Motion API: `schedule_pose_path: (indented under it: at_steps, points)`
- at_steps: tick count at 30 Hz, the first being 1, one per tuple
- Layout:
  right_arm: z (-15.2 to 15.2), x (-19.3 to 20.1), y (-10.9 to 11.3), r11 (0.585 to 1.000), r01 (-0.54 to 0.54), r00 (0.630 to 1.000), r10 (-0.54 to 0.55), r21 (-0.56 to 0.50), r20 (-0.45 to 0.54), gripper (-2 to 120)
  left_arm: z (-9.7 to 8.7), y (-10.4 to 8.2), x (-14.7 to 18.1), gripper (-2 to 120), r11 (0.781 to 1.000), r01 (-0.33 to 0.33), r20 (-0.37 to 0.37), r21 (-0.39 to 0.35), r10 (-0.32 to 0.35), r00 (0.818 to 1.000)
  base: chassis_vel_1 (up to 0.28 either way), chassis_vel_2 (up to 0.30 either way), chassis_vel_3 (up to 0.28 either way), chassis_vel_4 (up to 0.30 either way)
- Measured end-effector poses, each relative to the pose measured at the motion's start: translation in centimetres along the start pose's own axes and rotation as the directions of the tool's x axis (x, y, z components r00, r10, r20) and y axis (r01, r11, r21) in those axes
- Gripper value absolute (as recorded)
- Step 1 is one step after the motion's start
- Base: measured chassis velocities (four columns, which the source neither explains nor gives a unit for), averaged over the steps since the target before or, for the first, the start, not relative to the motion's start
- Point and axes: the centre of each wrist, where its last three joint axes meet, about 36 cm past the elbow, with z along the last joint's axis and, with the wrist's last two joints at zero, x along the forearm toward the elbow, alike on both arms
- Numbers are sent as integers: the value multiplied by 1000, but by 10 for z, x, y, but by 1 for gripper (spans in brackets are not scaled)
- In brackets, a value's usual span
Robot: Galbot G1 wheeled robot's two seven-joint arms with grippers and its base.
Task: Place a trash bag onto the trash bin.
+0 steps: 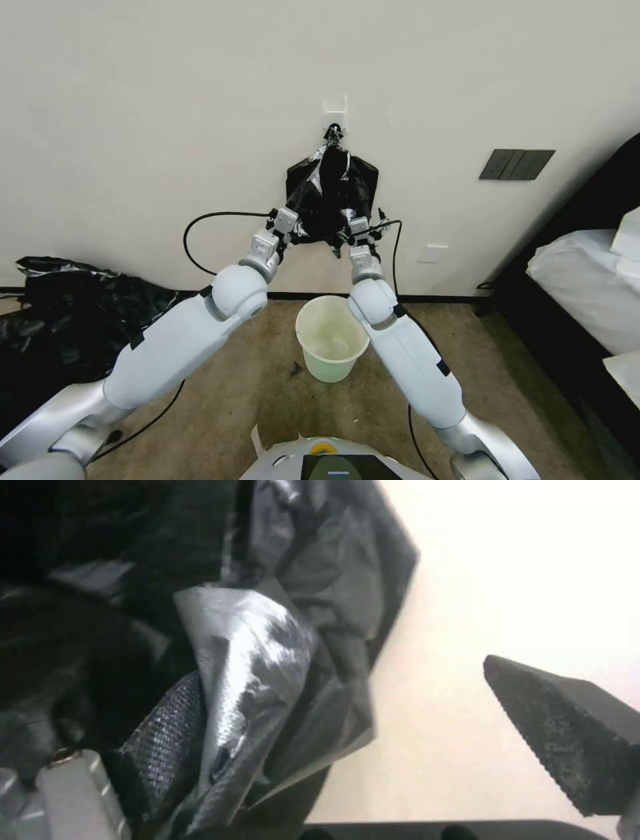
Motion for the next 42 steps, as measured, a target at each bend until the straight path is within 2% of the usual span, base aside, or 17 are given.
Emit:
schedule_pose_path:
  at_steps: [4,9,10,13,14,15,19,20,23,26,27,31,32,35,38,40,42]
  points:
    - [-3,-2,-6,1000,-24,1000,24,-19,10,99,5,0,3,0,1000,-1,-5,-4,1,1000,0,0,0,0]
    - [-1,1,-1,997,37,999,-38,-71,-20,96,8,0,5,0,1000,0,-9,-3,0,1000,0,0,0,0]
    - [1,0,4,994,59,997,-62,-87,-38,90,8,-1,4,0,1000,0,-8,-1,0,1000,0,0,0,0]
    - [1,-1,8,990,76,995,-83,-115,-54,84,8,-1,4,0,1000,0,-6,0,0,1000,0,0,0,0]
    - [0,-3,11,984,92,992,-104,-155,-75,78,7,-1,4,0,1000,0,-4,1,0,1000,0,0,0,0]
    - [0,-3,11,984,92,992,-104,-155,-75,78,7,-1,4,0,1000,0,-4,1,0,1000,0,0,0,0]
    - [-3,-6,11,969,103,985,-130,-225,-110,59,6,-1,3,0,1000,0,0,1,0,1000,0,0,0,0]
    - [-3,-6,11,969,103,985,-130,-225,-110,59,6,-1,3,0,1000,0,0,1,0,1000,0,0,0,0]
    - [-5,-6,7,967,98,987,-126,-235,-104,45,7,-1,4,0,1000,0,0,0,0,1000,0,0,0,0]
    - [-6,-6,5,966,96,987,-123,-242,-100,39,8,0,4,0,1000,2,-3,0,-2,1000,0,0,0,0]
    - [-6,-7,2,962,89,989,-117,-259,-93,30,9,2,6,0,1000,8,-5,2,-8,1000,0,0,0,0]
    - [-7,-8,-5,952,78,990,-108,-296,-89,17,12,6,8,0,1000,23,-6,9,-23,1000,0,0,0,0]
    - [-7,-8,-5,952,78,990,-108,-296,-89,17,12,6,8,0,1000,23,-6,9,-23,1000,0,0,0,0]
    - [-7,-7,-16,935,67,989,-108,-349,-99,3,17,8,9,0,999,29,-5,20,-29,1000,0,0,0,0]
    - [-8,-5,-23,916,67,987,-118,-395,-107,0,18,8,9,0,999,27,-7,30,-26,1000,0,0,0,0]
    - [-8,-1,-32,879,74,984,-142,-471,-111,0,17,8,10,0,998,19,-12,53,-19,1000,0,0,0,0]
    - [-7,1,-34,868,76,982,-150,-490,-113,0,16,8,10,0,998,18,-13,57,-17,1000,0,0,0,0]
